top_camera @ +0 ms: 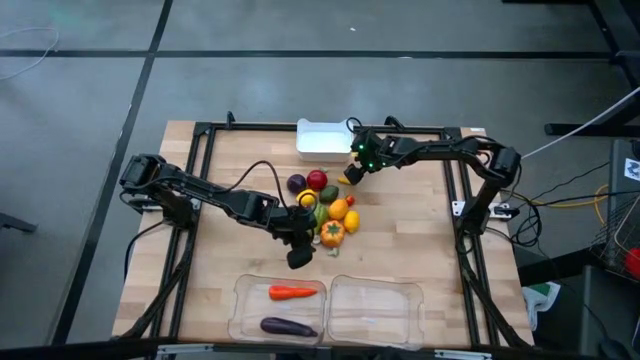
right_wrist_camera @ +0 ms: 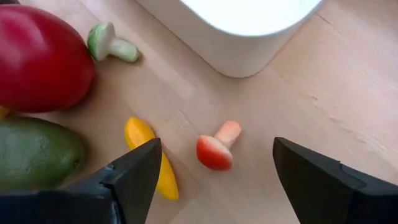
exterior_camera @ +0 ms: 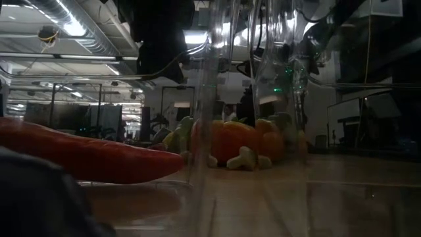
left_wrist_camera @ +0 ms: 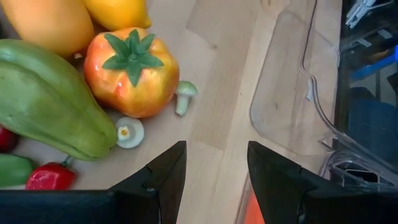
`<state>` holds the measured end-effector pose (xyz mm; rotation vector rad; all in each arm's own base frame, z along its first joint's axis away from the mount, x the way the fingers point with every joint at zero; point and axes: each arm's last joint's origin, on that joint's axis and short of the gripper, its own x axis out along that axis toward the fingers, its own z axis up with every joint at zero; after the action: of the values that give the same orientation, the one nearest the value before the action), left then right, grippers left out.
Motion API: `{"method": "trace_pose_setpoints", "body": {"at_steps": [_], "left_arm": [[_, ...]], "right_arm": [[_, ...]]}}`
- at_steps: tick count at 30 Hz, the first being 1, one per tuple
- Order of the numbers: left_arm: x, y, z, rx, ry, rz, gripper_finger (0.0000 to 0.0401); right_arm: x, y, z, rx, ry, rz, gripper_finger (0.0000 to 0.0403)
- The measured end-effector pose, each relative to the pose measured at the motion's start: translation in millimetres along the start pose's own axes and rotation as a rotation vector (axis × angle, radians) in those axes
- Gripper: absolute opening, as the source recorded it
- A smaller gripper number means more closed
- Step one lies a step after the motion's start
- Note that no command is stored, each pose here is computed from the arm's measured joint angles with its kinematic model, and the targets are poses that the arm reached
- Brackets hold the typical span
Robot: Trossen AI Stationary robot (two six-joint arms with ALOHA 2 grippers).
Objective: Sort produce into baskets
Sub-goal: Put the orange mushroom into the white bin
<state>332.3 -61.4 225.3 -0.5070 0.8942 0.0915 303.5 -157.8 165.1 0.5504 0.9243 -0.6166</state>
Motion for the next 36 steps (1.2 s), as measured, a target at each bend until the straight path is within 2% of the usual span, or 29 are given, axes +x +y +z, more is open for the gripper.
{"method": "trace_pose_setpoints", "body": {"at_steps": [12,21,36], "left_arm": [[0,0,0,0.001,-0.003,0.0,0.0166],[0,0,0,0.002,-0.003,0.0,0.0166],[0,0,0,0.048,-0.003,0.0,0.0166]], "right_arm": [[7,1,-3,-0.013,0.002,-0.046,0.0305],[6,13,-8,-0.122,0.003,-0.071,0.0305],[12,18,-9,-0.101,-0.02,-0.087,0.0305]]}}
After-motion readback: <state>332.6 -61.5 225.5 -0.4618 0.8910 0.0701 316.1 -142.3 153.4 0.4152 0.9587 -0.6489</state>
